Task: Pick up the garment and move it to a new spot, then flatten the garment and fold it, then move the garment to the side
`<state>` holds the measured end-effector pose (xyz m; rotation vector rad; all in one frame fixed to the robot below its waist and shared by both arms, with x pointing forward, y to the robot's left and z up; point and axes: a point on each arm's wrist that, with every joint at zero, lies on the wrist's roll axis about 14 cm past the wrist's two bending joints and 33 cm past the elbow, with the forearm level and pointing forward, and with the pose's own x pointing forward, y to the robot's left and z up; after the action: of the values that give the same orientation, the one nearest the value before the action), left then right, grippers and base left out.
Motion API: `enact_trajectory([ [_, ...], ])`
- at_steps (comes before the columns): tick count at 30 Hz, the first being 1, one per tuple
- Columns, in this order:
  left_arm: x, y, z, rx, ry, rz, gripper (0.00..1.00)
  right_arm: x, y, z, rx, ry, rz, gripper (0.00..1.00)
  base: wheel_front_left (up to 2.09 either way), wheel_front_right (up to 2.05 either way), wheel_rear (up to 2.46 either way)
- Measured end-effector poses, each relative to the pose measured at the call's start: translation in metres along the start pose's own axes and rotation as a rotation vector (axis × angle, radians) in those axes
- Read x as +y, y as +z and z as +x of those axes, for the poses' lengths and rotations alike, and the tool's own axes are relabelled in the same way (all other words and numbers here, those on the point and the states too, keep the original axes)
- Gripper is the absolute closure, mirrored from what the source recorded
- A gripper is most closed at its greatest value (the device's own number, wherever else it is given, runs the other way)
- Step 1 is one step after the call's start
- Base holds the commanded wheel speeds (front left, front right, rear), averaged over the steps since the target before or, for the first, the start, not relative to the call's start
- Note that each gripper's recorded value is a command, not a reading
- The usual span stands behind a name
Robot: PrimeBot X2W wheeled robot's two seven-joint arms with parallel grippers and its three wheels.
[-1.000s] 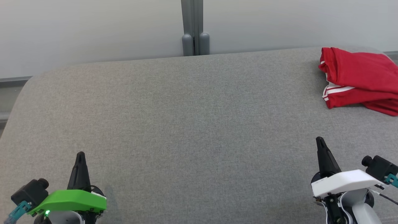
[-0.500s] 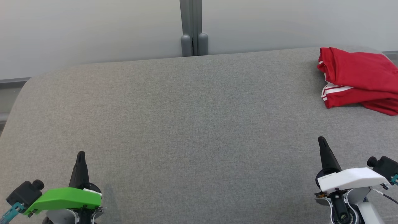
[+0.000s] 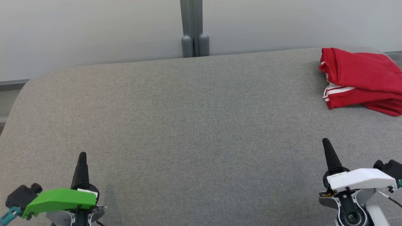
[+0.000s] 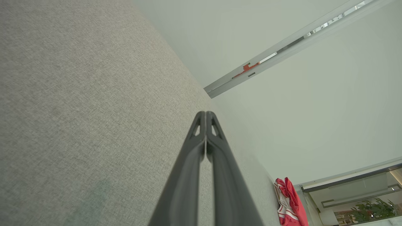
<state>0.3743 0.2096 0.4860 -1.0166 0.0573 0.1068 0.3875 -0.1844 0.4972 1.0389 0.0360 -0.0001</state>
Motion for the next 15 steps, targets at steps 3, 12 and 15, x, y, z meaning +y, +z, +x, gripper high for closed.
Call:
enact_trajectory([
  [3, -0.0009, -0.0001, 0.0008, 0.003, -0.002, -0.035, 1.00, -0.0001, 0.0009, 0.0003, -0.001, -0.001, 0.029, 1.00, 0.00, 0.00, 0.00],
  [12, -0.0038, -0.0001, 0.0031, 0.009, -0.014, -0.124, 1.00, -0.0009, 0.0035, 0.0007, -0.004, -0.004, 0.119, 1.00, 0.00, 0.00, 0.00],
  [15, -0.0045, -0.0005, 0.0034, 0.012, -0.018, -0.156, 1.00, -0.0003, 0.0048, 0.0013, -0.006, -0.002, 0.146, 1.00, 0.00, 0.00, 0.00],
])
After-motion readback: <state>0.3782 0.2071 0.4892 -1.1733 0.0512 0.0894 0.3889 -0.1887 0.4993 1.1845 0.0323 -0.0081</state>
